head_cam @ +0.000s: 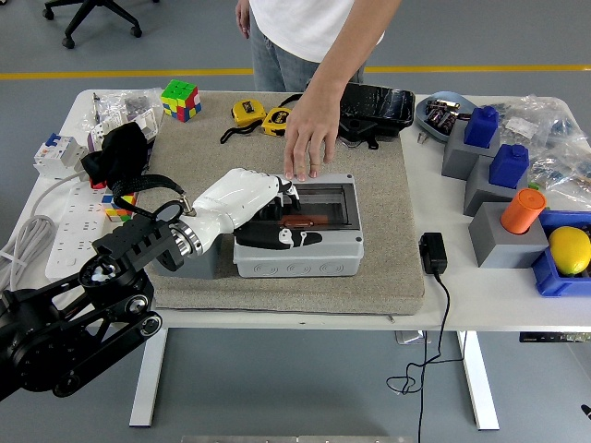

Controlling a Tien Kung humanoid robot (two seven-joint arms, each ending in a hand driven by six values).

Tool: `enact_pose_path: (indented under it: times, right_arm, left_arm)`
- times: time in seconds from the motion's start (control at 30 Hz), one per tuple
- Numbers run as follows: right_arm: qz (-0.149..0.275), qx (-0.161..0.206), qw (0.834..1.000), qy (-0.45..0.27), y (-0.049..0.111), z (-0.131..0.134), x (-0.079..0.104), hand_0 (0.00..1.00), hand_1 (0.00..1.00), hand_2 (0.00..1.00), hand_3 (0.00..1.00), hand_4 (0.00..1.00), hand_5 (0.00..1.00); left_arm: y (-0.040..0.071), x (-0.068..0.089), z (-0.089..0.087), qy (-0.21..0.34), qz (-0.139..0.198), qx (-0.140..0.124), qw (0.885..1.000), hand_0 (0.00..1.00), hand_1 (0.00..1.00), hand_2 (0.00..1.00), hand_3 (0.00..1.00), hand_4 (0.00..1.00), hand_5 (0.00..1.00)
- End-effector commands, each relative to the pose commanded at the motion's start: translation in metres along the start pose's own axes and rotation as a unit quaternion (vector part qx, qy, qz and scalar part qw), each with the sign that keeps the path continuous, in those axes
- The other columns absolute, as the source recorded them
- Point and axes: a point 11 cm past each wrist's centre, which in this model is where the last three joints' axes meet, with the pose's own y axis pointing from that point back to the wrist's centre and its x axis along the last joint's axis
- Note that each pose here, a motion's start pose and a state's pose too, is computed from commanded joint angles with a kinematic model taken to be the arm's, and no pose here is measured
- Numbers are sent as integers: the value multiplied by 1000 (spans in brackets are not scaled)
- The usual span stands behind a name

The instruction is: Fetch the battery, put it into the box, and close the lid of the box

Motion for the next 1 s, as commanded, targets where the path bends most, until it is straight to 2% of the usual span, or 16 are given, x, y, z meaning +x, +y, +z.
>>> enact_pose_path:
  times: [0.07, 0.13, 0.17, 0.27, 0.33, 0.37, 0.47, 0.53, 0.57, 0.6, 0.73, 0.77, 0.83, 0.93, 1.0]
  right_arm:
    - [0, 0, 1000, 0, 0, 0, 0, 799, 732, 737, 793, 998, 954]
    - [0, 0, 1000, 1, 0, 0, 0, 799, 732, 737, 793, 998, 954]
    - [0, -1, 1000, 1, 0, 1, 0, 799, 732, 737, 794, 998, 954]
    - [-2, -2, 1000, 2, 0, 2, -2, 799, 732, 737, 794, 998, 954]
    - [-3, -3, 1000, 2, 0, 3, -3, 799, 732, 737, 794, 998, 954]
    - [-4, -3, 1000, 3, 0, 4, -4, 798, 732, 737, 793, 998, 954]
    - [-6, -4, 1000, 3, 0, 4, -6, 798, 732, 737, 793, 998, 954]
    - [-6, -4, 1000, 2, 0, 4, -6, 798, 732, 737, 793, 998, 954]
    - [-6, -4, 1000, 2, 0, 4, -6, 798, 732, 736, 793, 998, 953]
    - [-5, -4, 1000, 1, 0, 4, -6, 798, 732, 736, 793, 998, 953]
    - [-5, -4, 1000, -1, 0, 4, -6, 798, 732, 736, 793, 998, 953]
    - [-5, -4, 1000, -1, 0, 4, -6, 798, 731, 736, 794, 998, 953]
    - [-6, -4, 1000, -2, 0, 4, -7, 798, 731, 736, 794, 998, 953]
    - [-7, -3, 1000, -3, 0, 4, -9, 798, 731, 736, 794, 998, 953]
    - [-8, -3, 1000, -4, 1, 4, -10, 798, 731, 736, 793, 998, 954]
  left_arm:
    - [1, 2, 0, 3, 6, -1, 1000, 458, 361, 414, 594, 998, 998]
    - [1, 9, 0, 18, 32, -10, 999, 458, 361, 414, 594, 998, 998]
    - [1, 14, 0, 31, 50, -15, 998, 591, 553, 582, 662, 998, 998]
    - [0, 27, -3, 84, 95, -20, 992, 591, 553, 582, 662, 998, 998]
    - [-1, 37, -9, 131, 123, -19, 984, 591, 553, 582, 662, 998, 998]
    - [-1, 42, -13, 150, 137, -19, 979, 664, 731, 727, 743, 998, 998]
    - [2, 55, -29, 224, 173, -20, 959, 664, 731, 727, 743, 998, 998]
    - [6, 59, -38, 266, 184, -24, 946, 664, 731, 727, 743, 998, 998]
    - [7, 61, -42, 283, 187, -27, 940, 836, 906, 891, 859, 998, 998]
    - [9, 62, -45, 301, 190, -31, 934, 836, 906, 891, 859, 998, 998]
    - [16, 62, -54, 381, 190, -52, 903, 836, 906, 891, 859, 998, 998]
    - [18, 61, -57, 404, 191, -58, 893, 929, 984, 960, 934, 998, 998]
    - [22, 59, -61, 444, 195, -65, 872, 929, 984, 960, 934, 998, 998]
    - [31, 55, -70, 508, 205, -72, 834, 929, 984, 960, 934, 998, 998]
    - [36, 52, -77, 547, 212, -73, 807, 966, 998, 982, 966, 998, 998]
